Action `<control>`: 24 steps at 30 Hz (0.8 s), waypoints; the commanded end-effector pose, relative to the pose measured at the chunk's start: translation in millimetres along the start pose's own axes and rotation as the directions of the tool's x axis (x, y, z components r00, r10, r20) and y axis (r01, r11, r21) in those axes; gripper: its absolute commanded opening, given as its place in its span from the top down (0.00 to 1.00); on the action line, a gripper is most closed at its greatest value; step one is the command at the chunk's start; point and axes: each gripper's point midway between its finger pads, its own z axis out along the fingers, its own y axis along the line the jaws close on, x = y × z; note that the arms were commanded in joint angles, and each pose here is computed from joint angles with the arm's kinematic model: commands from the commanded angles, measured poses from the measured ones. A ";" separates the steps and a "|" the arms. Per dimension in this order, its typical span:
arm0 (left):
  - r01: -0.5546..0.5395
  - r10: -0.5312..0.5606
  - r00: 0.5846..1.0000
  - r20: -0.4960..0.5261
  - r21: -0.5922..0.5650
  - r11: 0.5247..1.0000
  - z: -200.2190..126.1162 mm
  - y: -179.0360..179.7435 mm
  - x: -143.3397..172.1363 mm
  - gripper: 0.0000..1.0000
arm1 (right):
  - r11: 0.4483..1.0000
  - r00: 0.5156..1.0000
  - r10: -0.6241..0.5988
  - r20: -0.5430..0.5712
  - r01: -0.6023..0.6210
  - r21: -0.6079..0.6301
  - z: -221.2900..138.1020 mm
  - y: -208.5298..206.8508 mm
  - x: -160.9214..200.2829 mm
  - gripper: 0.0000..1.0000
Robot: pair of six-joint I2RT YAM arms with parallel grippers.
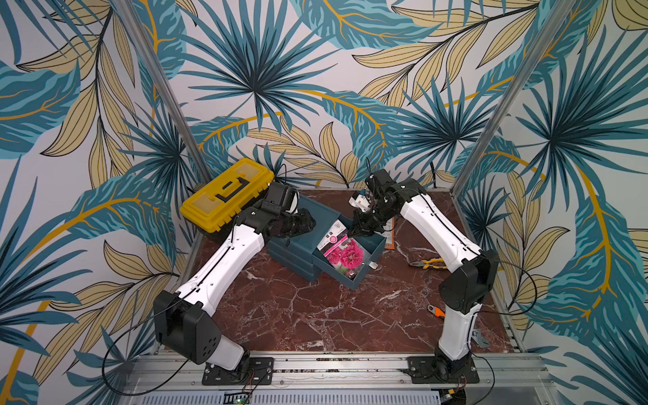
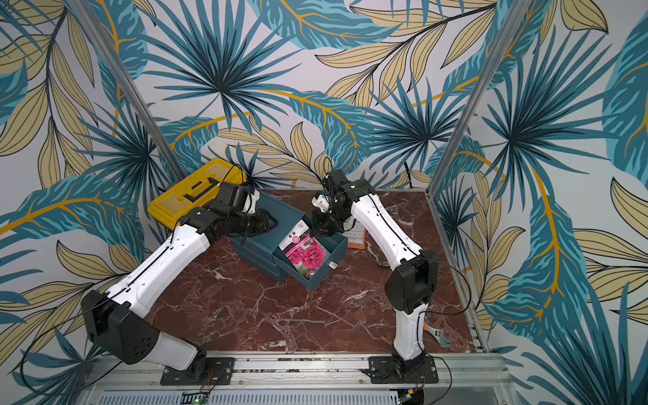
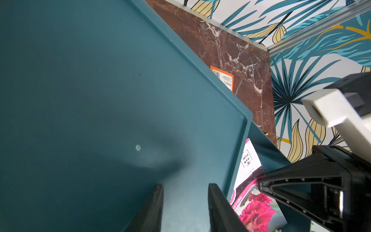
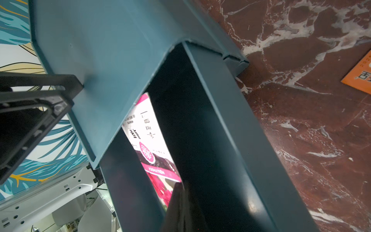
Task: Take the seed bags out of the drawer
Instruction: Pick up the seed packet from the drawer.
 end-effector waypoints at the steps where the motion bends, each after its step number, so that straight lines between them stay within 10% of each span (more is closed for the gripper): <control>1: 0.061 -0.105 0.970 -0.218 -0.199 0.978 22.1 54.8 59.1 0.59 | 0.997 0.996 0.071 -0.050 -0.073 -0.022 9.6 1.4 4.9 1.00; 24: 0.073 -0.117 0.970 -0.215 -0.200 0.977 23.5 55.0 60.5 0.59 | 0.965 0.969 0.245 0.020 -0.242 -0.097 39.4 -1.2 -34.1 1.00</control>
